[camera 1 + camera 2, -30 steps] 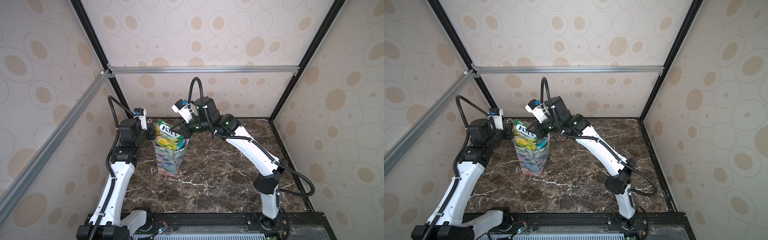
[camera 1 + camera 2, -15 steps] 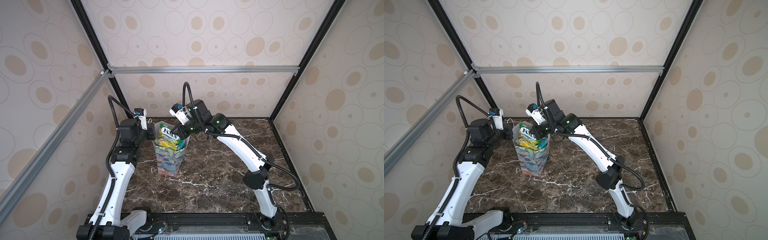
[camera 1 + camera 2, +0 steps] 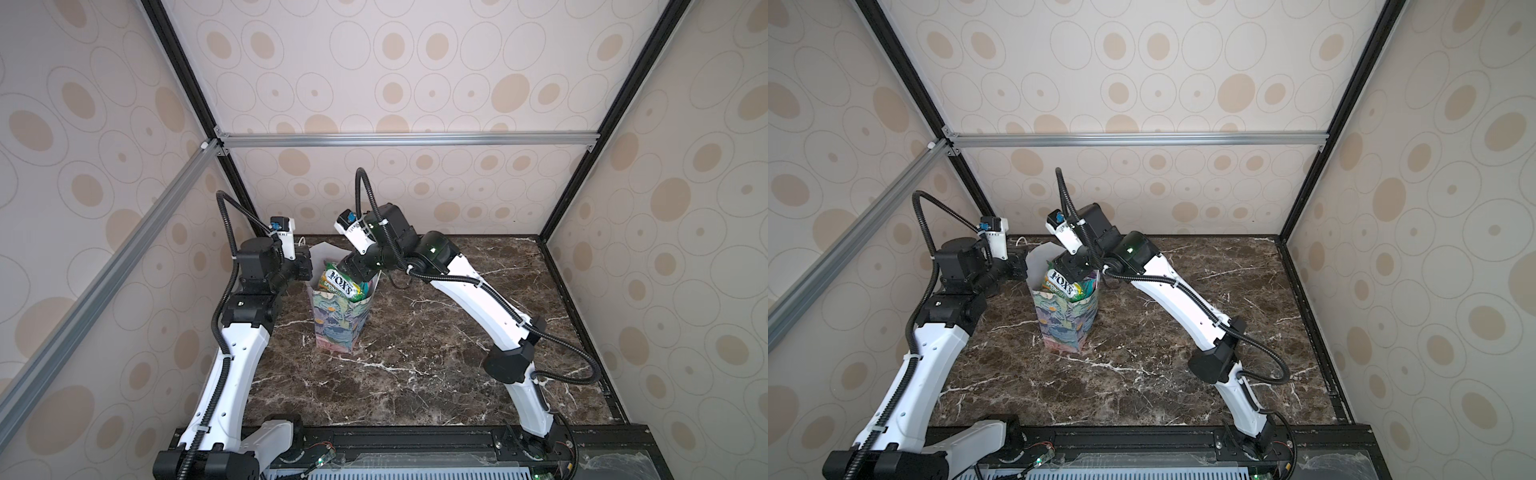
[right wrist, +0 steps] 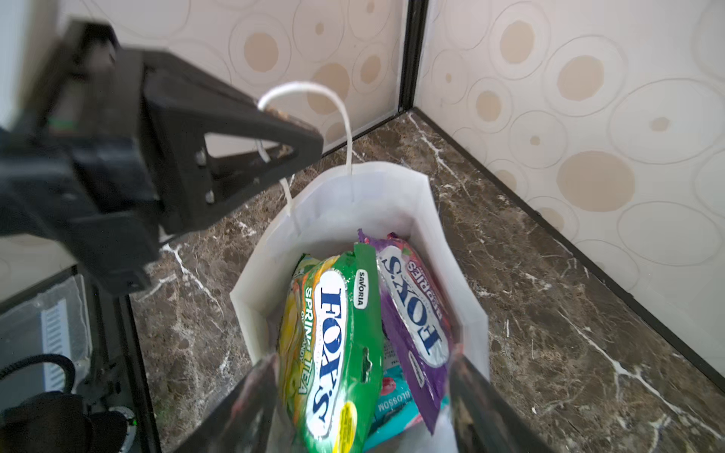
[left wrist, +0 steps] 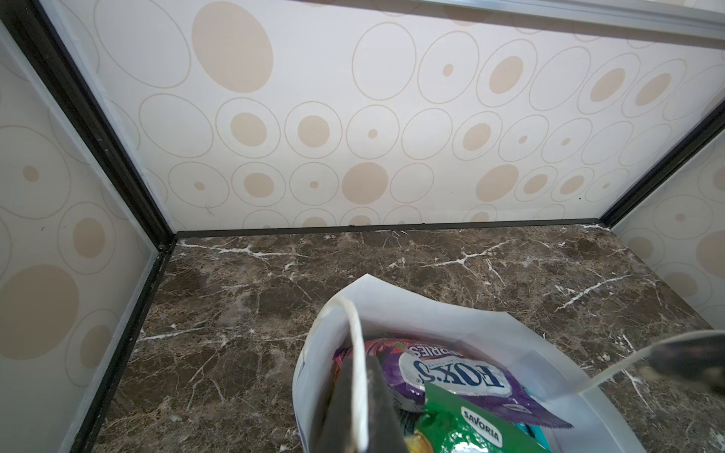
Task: Place the snacks into the paper bag
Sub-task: Place the snack in the paper bag.
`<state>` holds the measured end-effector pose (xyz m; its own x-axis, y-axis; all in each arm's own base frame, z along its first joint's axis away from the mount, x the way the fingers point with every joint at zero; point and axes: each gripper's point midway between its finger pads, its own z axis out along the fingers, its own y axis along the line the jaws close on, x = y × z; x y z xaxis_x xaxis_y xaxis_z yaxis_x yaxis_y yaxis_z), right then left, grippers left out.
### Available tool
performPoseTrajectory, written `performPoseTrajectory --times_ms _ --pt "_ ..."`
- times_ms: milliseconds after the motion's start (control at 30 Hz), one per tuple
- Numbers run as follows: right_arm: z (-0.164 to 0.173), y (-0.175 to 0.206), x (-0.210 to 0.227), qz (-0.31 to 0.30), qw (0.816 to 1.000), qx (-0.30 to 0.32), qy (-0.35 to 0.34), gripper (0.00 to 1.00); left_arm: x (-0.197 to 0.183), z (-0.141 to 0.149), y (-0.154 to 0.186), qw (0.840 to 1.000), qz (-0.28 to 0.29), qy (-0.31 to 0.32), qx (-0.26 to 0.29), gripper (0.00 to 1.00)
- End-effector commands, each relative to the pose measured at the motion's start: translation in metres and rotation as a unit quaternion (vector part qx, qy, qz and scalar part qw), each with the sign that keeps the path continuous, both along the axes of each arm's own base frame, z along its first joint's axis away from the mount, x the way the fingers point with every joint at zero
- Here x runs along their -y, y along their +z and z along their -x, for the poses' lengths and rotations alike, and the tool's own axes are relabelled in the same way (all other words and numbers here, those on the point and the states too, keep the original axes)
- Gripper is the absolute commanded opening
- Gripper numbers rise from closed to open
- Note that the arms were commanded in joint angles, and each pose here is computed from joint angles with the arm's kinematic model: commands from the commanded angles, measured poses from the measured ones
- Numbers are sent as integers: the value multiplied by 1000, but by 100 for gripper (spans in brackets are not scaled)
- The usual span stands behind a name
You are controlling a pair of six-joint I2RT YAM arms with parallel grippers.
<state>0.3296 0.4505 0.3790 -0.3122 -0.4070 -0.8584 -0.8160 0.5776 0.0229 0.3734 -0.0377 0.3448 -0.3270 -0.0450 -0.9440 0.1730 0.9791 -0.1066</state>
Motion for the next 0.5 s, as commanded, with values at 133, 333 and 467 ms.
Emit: performPoseTrajectory --times_ms 133,333,467 --pt "-5 58 76 -29 987 49 -151 76 3 9 20 999 -5 -15 38 0" --pt "-5 16 110 11 971 -3 -237 79 -3 17 29 998 -19 -1 60 1" --pt "-3 15 129 6 961 -5 -278 79 3 15 27 998 -9 -16 57 1"
